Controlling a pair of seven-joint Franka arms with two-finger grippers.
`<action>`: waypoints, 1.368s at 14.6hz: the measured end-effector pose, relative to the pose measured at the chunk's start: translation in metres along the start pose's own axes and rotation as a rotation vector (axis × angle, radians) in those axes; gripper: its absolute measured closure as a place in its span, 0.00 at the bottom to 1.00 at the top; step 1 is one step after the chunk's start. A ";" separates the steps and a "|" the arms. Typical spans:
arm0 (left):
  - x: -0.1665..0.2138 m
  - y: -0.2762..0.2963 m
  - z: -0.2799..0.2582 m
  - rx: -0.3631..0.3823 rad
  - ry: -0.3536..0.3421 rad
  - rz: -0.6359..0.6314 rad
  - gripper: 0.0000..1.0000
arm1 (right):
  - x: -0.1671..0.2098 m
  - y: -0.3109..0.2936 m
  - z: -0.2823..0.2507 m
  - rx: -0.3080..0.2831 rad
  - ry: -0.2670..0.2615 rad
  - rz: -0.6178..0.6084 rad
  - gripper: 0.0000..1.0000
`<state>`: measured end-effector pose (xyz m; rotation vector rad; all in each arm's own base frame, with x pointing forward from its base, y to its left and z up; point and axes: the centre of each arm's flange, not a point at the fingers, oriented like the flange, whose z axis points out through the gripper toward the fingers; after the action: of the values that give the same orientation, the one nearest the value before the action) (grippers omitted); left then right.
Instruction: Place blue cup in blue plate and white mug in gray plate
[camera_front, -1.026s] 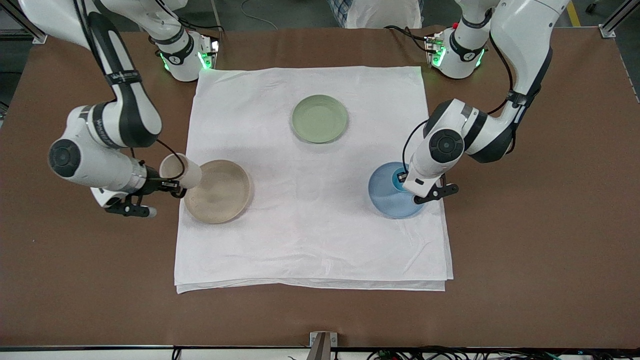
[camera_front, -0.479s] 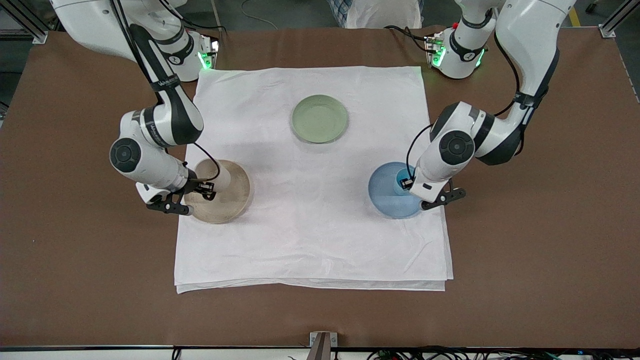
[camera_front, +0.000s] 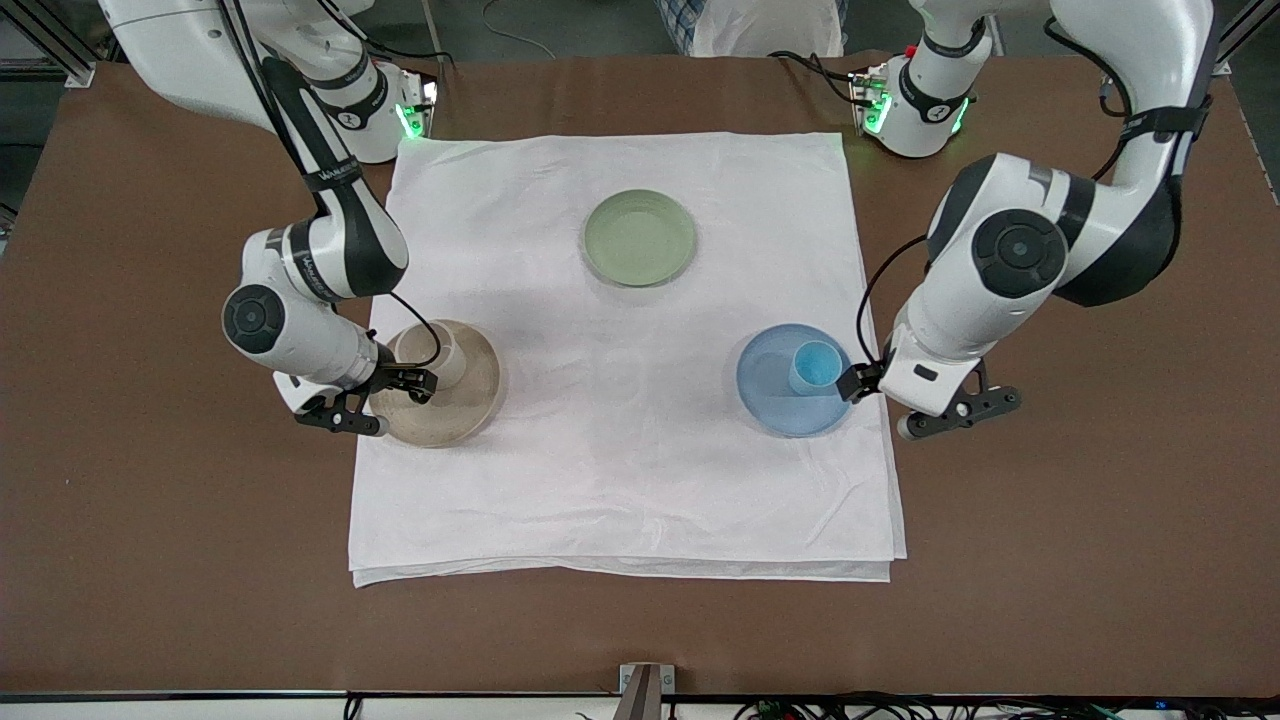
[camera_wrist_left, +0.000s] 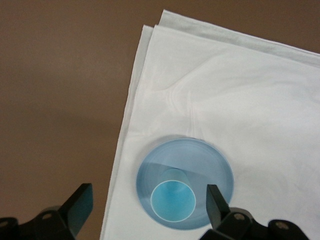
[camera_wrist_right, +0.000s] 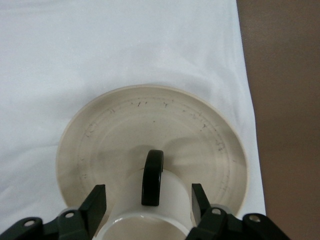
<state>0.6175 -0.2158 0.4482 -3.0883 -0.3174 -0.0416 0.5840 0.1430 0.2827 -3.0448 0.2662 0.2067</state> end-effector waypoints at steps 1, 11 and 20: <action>0.010 -0.014 -0.017 0.004 0.005 0.023 0.00 | 0.006 0.002 -0.021 -0.016 -0.018 -0.006 0.11; 0.003 -0.158 -0.158 -0.007 -0.034 0.163 0.00 | 0.033 0.180 -0.244 -0.023 -0.106 -0.158 0.00; -0.036 -0.160 -0.164 0.010 -0.051 0.176 0.00 | 0.021 0.159 -0.290 -0.033 -0.061 -0.074 0.00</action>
<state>0.5464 -0.0732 0.6163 -3.0971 -0.0466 0.0441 0.6133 -0.0426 0.5556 -3.0678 0.1472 0.3021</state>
